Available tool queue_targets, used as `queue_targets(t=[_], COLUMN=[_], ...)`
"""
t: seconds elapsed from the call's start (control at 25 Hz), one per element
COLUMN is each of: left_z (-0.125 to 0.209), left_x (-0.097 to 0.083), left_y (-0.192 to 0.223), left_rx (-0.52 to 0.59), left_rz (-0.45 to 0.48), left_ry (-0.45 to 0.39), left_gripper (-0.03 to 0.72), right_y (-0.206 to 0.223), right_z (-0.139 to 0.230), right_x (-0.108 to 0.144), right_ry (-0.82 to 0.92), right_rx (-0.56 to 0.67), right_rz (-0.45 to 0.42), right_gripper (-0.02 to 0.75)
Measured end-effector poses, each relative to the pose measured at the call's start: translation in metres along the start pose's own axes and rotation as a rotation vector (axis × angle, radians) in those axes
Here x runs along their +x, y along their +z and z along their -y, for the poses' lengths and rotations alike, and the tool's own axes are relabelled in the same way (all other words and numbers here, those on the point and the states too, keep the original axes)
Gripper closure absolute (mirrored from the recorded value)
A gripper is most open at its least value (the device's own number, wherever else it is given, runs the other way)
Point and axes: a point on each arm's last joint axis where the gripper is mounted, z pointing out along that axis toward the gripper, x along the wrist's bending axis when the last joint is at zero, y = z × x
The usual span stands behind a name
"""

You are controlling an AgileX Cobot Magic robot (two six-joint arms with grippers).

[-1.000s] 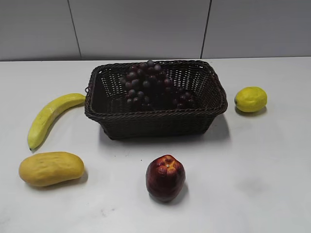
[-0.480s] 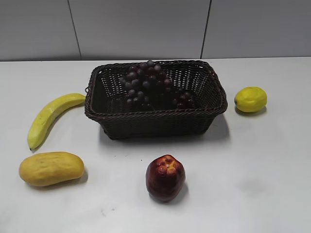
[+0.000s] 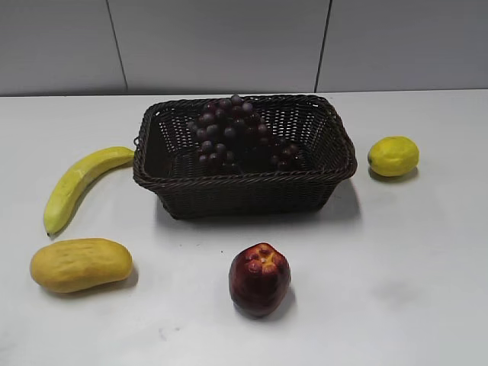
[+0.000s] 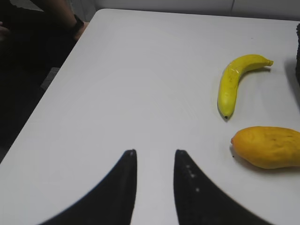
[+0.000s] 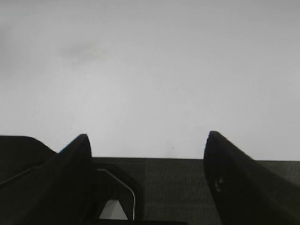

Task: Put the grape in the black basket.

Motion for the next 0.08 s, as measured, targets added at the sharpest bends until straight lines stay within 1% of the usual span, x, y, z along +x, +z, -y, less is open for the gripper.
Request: queue_targets(t=[0.08], left_z=[0.0], left_x=[0.0], left_y=[0.0], left_rx=[0.0], left_rz=[0.0], left_ry=[0.0], left_gripper=[0.471], right_y=[-0.0127], right_z=[0.0074], right_x=[0.0009], right_ry=[-0.008], right_rx=[-0.093], right_rz=[-0.002], right_gripper=[0.178])
